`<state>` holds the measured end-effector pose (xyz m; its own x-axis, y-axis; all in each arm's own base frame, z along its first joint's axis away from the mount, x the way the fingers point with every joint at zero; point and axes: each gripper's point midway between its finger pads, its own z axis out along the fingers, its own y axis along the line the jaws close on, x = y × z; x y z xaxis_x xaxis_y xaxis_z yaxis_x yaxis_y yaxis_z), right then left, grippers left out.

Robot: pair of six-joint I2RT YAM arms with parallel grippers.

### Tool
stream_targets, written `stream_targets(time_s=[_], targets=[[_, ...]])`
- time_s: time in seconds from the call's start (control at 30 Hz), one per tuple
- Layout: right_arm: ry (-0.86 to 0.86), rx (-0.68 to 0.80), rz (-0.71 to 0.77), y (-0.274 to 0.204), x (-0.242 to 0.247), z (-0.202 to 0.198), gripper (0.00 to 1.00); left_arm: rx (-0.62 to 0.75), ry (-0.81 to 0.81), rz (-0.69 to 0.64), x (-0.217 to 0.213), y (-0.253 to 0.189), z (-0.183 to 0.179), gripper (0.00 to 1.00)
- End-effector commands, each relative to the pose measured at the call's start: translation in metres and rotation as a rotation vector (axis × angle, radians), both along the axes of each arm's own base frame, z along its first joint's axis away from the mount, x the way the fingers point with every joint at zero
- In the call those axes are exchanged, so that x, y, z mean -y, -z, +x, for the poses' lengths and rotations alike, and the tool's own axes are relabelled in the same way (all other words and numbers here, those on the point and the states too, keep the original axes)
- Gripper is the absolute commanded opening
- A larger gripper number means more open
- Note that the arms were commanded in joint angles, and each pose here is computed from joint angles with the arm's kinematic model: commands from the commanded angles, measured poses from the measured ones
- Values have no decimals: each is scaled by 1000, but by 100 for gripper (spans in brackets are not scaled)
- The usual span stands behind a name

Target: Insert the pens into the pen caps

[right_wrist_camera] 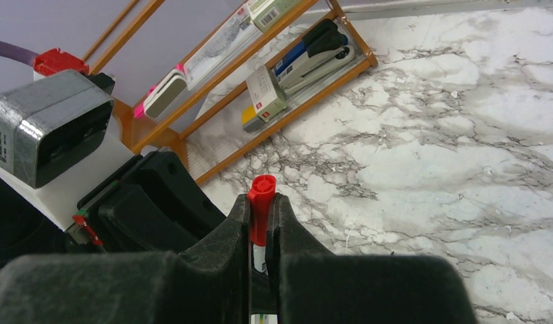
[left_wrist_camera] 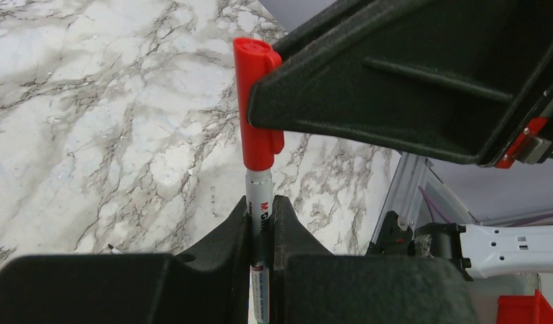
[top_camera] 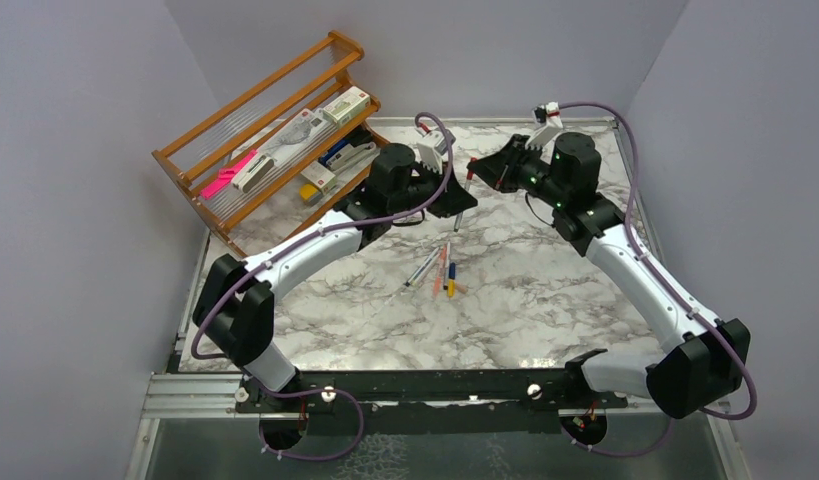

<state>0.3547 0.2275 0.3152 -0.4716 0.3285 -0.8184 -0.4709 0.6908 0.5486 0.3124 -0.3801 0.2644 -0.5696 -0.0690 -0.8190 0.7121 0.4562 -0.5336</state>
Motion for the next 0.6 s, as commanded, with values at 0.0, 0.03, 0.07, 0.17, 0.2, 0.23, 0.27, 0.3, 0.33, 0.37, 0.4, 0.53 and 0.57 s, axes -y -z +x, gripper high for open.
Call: stream_targets(time_s=[0.0,0.03,0.07,0.17,0.2,0.23,0.27,0.3,0.33,0.37,0.4,0.53,0.57], targets=[[-52,-64,-39,26,1,-18,2,91,-9,-72,11,-42,16,0],[-56,-73,-41,29,1,-21,1,94,-3,-75,13,-44,17,0],[-61,-79,-42,32,2,-23,1,102,1,-82,15,-50,19,0],[-78,-96,-46,39,2,-30,2,124,5,-92,18,-61,24,0],[-82,-104,-49,42,2,-32,1,128,2,-92,18,-63,26,0],[-88,-112,-52,45,2,-33,1,135,-1,-91,19,-65,28,0],[-90,-121,-55,48,2,-34,1,144,-4,-92,19,-69,29,0],[-96,-127,-56,50,1,-36,1,150,-6,-93,19,-71,31,0],[-103,-134,-57,52,1,-38,1,156,-7,-95,19,-73,32,0],[-110,-139,-57,53,0,-39,1,160,-8,-99,19,-76,34,0],[-118,-147,-56,56,-1,-40,1,165,-8,-103,19,-79,35,0],[-157,-181,-46,64,-5,-48,1,190,5,-113,23,-88,40,0],[-165,-194,-41,66,-6,-50,1,202,9,-120,23,-94,40,0]])
